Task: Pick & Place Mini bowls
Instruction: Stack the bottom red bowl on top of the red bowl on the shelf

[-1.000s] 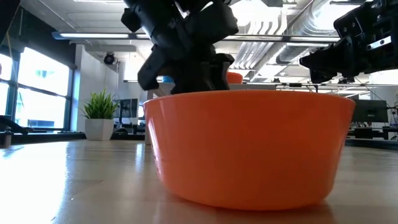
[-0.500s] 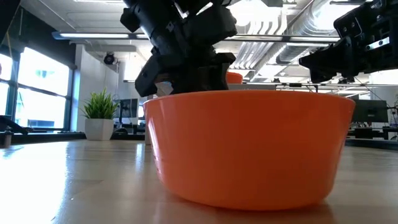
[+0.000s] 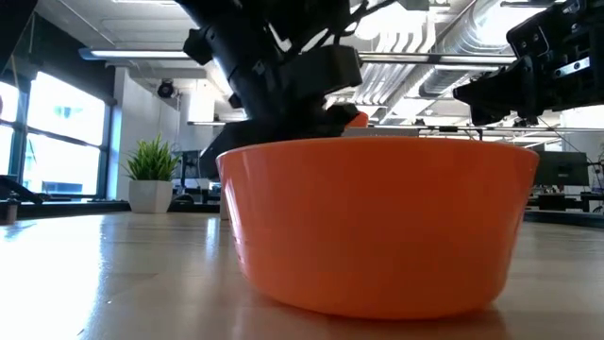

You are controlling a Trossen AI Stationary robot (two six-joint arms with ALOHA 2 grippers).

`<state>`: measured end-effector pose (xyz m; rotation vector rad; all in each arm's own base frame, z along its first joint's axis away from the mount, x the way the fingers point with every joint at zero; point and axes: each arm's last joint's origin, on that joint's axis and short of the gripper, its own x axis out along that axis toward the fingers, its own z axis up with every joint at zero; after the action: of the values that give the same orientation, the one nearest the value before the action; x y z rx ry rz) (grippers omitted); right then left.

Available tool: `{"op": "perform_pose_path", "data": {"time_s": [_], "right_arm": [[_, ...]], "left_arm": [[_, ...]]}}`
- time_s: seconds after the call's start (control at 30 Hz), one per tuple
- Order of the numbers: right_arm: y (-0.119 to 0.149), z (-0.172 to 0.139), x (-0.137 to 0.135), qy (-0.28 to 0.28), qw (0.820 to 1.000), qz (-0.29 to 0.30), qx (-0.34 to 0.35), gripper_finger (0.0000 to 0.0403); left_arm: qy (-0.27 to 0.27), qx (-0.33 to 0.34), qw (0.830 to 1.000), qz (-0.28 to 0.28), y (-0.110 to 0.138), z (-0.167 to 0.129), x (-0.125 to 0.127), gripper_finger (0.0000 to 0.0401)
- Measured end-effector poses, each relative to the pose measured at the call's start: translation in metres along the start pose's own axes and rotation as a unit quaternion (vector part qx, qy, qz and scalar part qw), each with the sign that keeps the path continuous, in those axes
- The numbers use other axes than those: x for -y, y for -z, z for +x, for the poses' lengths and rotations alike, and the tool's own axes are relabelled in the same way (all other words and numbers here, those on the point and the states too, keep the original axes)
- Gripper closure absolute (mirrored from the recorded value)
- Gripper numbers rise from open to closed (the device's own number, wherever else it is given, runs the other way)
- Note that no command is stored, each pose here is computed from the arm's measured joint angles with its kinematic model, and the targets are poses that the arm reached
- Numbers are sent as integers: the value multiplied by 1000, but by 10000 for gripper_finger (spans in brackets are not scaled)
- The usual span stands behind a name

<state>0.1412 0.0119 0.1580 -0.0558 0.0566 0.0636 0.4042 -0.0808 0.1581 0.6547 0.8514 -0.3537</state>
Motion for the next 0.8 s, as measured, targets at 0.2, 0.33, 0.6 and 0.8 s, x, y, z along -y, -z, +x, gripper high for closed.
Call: {"op": "perform_pose_path", "data": {"time_s": [0.2, 0.33, 0.6, 0.8], "right_arm": [[0, 0, 0, 0, 1000, 0, 0, 402], [0, 0, 0, 0, 1000, 0, 0, 401], [0, 0, 0, -5, 1000, 1, -2, 401], [1, 0, 0, -6, 1000, 2, -4, 401]], "left_arm": [[15, -31, 999, -29, -7, -8, -6, 389], [29, -57, 997, -51, -9, -16, -8, 397], [80, -102, 981, -146, -4, -35, -4, 398], [102, -156, 964, -187, 9, -47, 16, 399]]}}
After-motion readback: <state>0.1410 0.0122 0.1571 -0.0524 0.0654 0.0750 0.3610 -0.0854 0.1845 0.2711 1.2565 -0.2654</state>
